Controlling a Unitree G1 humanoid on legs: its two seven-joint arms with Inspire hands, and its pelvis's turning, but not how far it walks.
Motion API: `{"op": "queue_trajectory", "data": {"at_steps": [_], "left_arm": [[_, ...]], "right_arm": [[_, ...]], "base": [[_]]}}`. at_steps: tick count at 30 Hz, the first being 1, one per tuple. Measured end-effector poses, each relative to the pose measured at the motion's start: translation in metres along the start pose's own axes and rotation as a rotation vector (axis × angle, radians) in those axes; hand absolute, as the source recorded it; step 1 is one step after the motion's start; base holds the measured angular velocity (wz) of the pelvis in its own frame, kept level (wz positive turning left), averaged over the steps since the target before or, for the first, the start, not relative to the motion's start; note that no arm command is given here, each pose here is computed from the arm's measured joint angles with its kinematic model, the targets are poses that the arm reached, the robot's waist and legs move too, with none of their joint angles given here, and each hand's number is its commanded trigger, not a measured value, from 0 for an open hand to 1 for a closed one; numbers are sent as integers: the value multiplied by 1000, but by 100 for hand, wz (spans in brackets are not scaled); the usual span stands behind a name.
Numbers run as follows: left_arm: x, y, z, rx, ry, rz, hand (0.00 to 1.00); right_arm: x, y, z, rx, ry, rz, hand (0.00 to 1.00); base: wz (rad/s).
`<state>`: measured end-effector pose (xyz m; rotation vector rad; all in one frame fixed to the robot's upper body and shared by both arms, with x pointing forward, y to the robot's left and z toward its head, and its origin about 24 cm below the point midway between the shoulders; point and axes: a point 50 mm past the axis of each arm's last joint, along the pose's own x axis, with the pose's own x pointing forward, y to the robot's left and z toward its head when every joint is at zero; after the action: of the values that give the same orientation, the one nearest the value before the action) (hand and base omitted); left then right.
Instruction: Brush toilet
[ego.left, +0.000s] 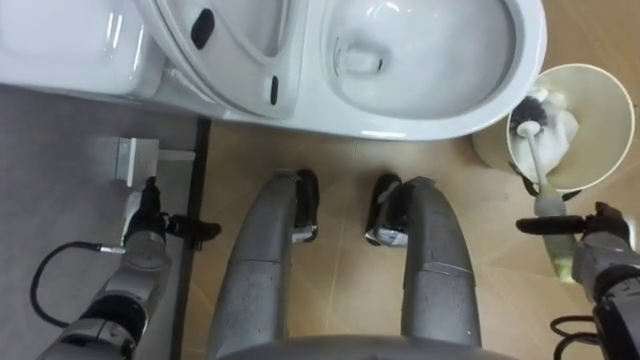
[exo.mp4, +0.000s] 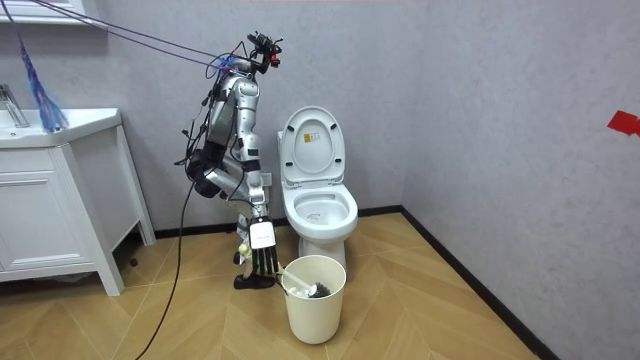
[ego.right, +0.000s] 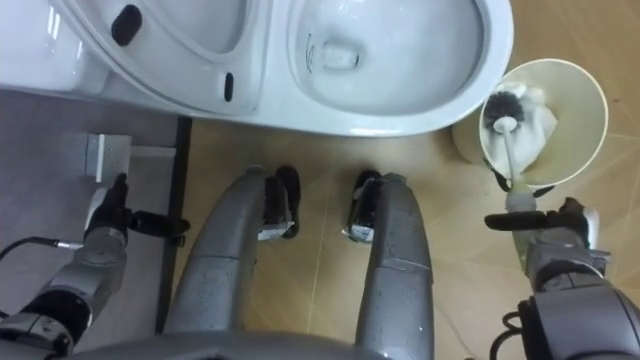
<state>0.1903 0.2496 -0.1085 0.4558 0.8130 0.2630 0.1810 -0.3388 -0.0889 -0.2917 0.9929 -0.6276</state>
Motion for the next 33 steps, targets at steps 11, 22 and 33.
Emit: {"op": "queue_trajectory", "data": {"at_steps": [11, 22, 33], "left_arm": [[-2, -2, -7, 18, 32, -37, 0], [-3, -6, -7, 51, 25, -86, 0], [-4, -12, -7, 73, 20, -109, 0]], "right_arm": [[0, -3, -15, 10, 54, 69, 0], [0, -2, -25, -60, 95, 104, 100], [-1, -1, -25, -93, 93, 109, 100]], "base": [[2], [3], [0]]}}
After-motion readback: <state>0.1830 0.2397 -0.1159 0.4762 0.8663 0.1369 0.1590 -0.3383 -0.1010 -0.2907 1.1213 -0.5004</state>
